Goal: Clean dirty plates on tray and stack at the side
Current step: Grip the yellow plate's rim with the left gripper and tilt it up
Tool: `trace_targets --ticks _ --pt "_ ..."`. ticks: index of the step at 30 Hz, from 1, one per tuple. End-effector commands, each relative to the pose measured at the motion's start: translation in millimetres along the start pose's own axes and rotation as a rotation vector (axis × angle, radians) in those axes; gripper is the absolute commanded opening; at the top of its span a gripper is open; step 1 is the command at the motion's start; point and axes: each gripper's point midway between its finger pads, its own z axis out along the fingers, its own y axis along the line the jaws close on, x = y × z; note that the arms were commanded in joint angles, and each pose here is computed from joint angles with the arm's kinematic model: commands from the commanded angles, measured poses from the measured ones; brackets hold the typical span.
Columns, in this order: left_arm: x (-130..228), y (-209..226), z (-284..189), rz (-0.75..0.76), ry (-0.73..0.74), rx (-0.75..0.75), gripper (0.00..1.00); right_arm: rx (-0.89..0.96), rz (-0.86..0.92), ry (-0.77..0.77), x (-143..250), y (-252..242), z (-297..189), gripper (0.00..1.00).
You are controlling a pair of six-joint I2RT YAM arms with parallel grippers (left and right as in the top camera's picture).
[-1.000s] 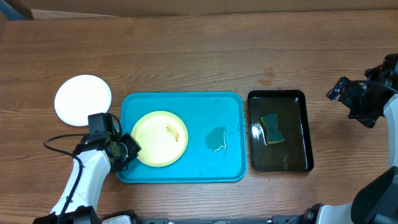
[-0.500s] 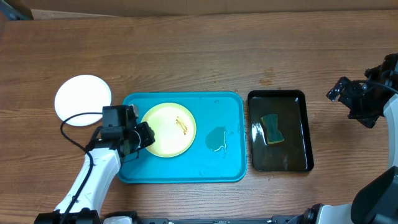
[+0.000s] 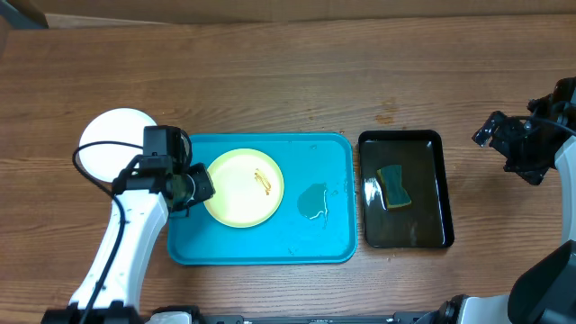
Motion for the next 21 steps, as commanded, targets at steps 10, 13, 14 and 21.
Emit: trace_targets --ticks 10,13,14,21 --pt "48.5 30.3 82.1 -0.005 0.25 -0.118 0.3 -0.009 0.002 -0.016 -5.2 1.9 -3.4 1.0" --pt "44.4 29.0 84.5 -0.004 0.234 -0.112 0.17 -0.009 0.002 -0.016 -5.2 1.9 -3.4 1.0" --pt "42.3 28.3 85.1 -0.004 0.225 -0.108 0.1 -0.009 0.002 -0.016 -5.2 1.9 -3.4 1.0" --pt "33.1 24.6 87.4 0.0 0.187 -0.092 0.04 -0.009 0.002 -0.016 -5.2 1.9 -3.4 1.0"
